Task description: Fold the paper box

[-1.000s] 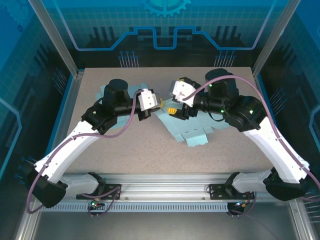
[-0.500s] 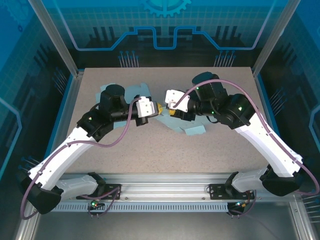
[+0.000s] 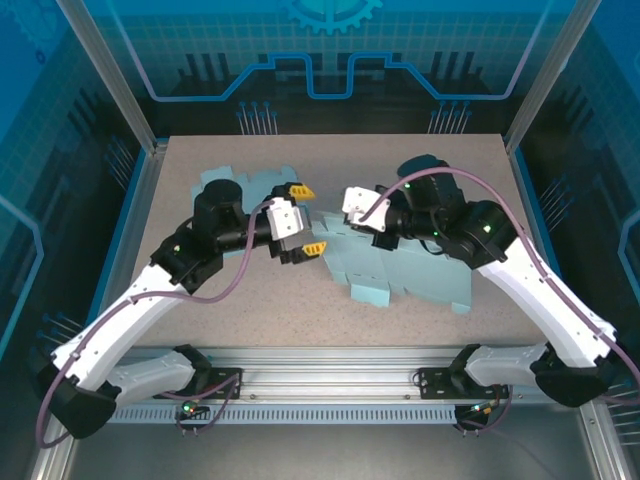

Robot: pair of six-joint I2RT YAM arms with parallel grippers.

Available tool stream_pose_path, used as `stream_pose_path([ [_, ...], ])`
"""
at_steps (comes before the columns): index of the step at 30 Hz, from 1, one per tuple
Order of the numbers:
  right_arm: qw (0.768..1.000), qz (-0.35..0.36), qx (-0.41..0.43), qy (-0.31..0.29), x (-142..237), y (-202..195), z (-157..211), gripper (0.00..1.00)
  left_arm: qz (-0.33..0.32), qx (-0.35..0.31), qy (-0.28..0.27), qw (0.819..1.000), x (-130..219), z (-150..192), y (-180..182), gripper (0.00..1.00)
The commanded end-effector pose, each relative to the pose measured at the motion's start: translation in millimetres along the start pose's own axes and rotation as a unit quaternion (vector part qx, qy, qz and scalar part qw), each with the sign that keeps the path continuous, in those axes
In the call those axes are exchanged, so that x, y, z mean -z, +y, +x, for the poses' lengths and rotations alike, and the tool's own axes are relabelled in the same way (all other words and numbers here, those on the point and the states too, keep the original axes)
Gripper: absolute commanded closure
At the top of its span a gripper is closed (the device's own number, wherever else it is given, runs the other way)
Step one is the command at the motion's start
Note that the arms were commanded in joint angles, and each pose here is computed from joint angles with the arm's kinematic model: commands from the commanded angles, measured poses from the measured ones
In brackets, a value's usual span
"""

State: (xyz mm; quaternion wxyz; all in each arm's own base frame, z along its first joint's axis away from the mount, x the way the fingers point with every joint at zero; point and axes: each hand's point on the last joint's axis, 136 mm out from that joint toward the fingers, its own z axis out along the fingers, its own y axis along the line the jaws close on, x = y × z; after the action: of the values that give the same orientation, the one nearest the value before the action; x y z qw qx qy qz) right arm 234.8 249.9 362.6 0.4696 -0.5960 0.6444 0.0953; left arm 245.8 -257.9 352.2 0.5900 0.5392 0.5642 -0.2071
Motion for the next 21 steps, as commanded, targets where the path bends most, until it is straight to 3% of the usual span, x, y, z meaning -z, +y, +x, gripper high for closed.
stream_pose_path([
  [1, 0.995, 0.030, -0.039, -0.092, 24, -14, -19, 1.00, -0.046, 0.033, -0.057, 0.997, 22, -12, 14, 0.01],
  [5, 0.986, 0.048, -0.070, -0.145, 36, -14, -16, 1.00, -0.068, 0.111, -0.095, 0.987, 34, 14, 23, 0.01],
  [11, 0.976, 0.039, -0.090, -0.194, 48, -11, -23, 1.00, -0.019, 0.172, -0.095, 0.980, 18, 43, 14, 0.02],
  [16, 0.973, 0.026, -0.091, -0.210, 50, -8, -29, 1.00, 0.016, 0.181, -0.091, 0.979, 4, 51, 11, 0.04],
  [21, 0.970, 0.020, -0.095, -0.221, 51, -6, -31, 1.00, 0.054, 0.177, -0.093, 0.978, -6, 58, 4, 0.18],
])
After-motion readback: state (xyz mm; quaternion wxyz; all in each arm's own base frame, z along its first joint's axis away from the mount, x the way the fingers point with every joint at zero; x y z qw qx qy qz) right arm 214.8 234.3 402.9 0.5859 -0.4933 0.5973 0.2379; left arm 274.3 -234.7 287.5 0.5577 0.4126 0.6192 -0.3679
